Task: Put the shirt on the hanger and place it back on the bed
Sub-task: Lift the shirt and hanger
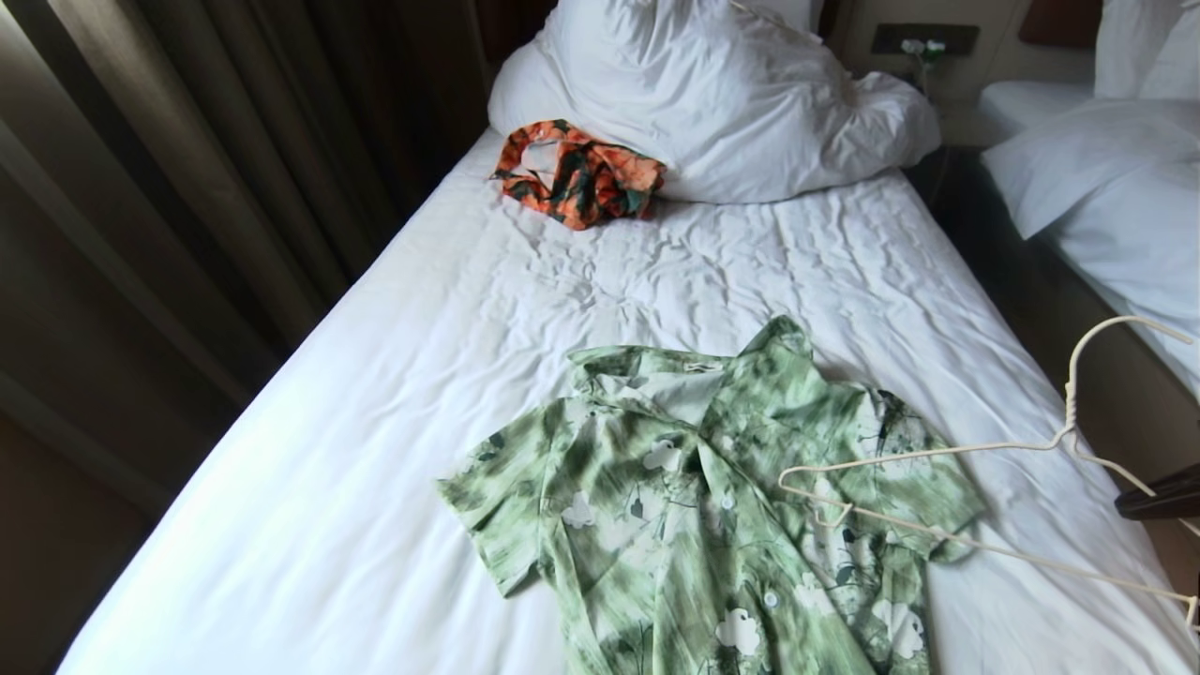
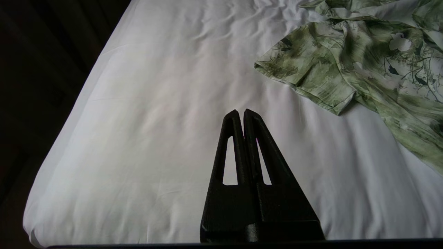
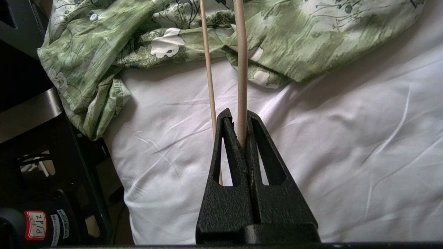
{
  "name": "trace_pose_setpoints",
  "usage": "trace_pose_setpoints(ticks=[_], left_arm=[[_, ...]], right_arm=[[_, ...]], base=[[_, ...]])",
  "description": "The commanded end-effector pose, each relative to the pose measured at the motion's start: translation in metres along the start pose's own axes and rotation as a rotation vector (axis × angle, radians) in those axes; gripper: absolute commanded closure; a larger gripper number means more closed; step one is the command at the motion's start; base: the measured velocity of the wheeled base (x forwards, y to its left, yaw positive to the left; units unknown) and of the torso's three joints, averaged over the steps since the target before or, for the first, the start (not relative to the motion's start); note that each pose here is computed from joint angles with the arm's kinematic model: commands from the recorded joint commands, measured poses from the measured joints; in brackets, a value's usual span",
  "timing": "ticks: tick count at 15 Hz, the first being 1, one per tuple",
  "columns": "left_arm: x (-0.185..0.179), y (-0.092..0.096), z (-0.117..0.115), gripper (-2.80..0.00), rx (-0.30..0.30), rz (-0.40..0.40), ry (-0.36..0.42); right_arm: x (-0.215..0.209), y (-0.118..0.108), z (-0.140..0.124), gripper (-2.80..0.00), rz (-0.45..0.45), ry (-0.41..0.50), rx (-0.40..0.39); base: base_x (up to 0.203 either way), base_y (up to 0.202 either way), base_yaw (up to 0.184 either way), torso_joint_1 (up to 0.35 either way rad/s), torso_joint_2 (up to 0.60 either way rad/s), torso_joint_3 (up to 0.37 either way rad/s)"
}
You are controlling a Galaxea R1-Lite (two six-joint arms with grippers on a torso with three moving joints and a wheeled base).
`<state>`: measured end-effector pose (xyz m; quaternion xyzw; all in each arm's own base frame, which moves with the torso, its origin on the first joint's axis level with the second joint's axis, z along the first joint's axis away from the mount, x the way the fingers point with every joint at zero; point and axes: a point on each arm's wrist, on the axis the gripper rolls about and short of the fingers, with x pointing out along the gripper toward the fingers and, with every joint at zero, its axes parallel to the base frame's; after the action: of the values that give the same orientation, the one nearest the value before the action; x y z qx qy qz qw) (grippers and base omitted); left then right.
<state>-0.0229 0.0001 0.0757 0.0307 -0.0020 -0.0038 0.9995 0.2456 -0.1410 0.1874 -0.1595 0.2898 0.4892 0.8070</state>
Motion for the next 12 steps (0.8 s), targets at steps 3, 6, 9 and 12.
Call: trace_pose_setpoints(ticks=[3, 6, 9, 12], left_arm=[[0.0, 0.0, 0.0, 0.0, 0.0, 0.0, 0.002], [0.0, 0.0, 0.0, 0.0, 0.0, 0.0, 0.002], [0.0, 0.0, 0.0, 0.0, 0.0, 0.0, 0.002], [0.0, 0.0, 0.0, 0.0, 0.0, 0.0, 0.002]], right_arm=[[-0.012, 0.01, 0.019, 0.0, -0.073, -0.004, -0.107], [-0.008, -0.003, 0.018, 0.0, -0.115, -0.004, -0.226], [-0.006, -0.009, 0.028, 0.0, -0.125, -0.099, -0.289], [-0.004, -0.013, 0.035, 0.0, -0.124, -0.157, -0.316]], base=[[0.0, 0.0, 0.0, 0.0, 0.0, 0.0], [0.0, 0.0, 0.0, 0.0, 0.0, 0.0], [0.0, 0.0, 0.0, 0.0, 0.0, 0.0], [0.0, 0.0, 0.0, 0.0, 0.0, 0.0]])
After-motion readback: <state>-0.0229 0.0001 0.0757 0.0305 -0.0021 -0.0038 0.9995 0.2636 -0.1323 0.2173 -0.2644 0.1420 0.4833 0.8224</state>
